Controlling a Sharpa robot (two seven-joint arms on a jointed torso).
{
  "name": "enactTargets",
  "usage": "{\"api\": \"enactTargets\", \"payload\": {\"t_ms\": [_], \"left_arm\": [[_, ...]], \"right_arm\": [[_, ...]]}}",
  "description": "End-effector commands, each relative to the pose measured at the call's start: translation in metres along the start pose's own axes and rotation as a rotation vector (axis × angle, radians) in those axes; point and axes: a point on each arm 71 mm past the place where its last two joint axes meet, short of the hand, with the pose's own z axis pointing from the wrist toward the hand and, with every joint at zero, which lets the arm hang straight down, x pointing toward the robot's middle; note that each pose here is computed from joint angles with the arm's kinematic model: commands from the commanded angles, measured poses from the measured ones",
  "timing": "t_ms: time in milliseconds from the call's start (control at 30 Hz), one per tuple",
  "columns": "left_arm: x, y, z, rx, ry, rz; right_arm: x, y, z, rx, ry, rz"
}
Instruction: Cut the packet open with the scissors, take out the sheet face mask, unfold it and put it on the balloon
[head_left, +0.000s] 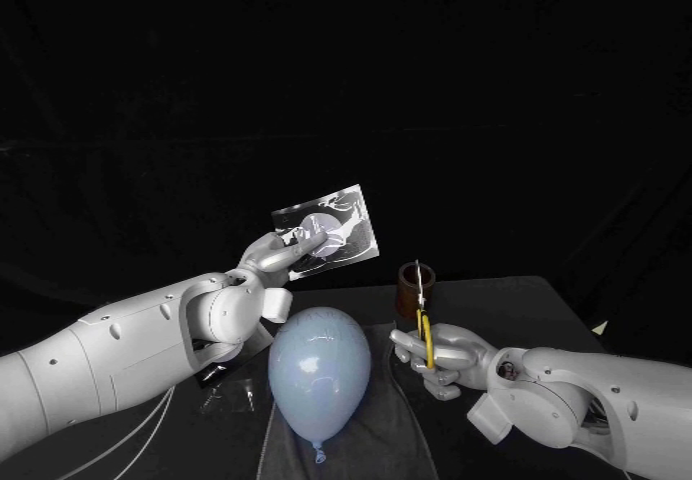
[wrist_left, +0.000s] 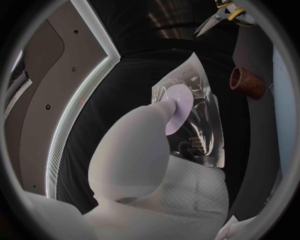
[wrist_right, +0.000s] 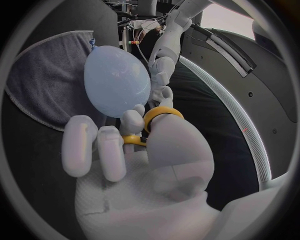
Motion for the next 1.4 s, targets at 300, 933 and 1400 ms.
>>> {"api": "enactTargets", "payload": {"t_ms": [300,933,1400], "left_arm": [[0.0108,0.0005,0.0029,0.005,0.024,-0.006],[0.0126,0.0014,0.0041,-0.002,0.027,-0.006],[0.0092,0.0010,0.0044,0.000,0.017,-0.002]], "right_arm": [[0.013,0.001,0.003,0.014,0.108,0.018],[0.013,0.004,0.007,0.007,0.115,0.070],[0.017,0.005,0.008,0.014,0.156,0.057]]}}
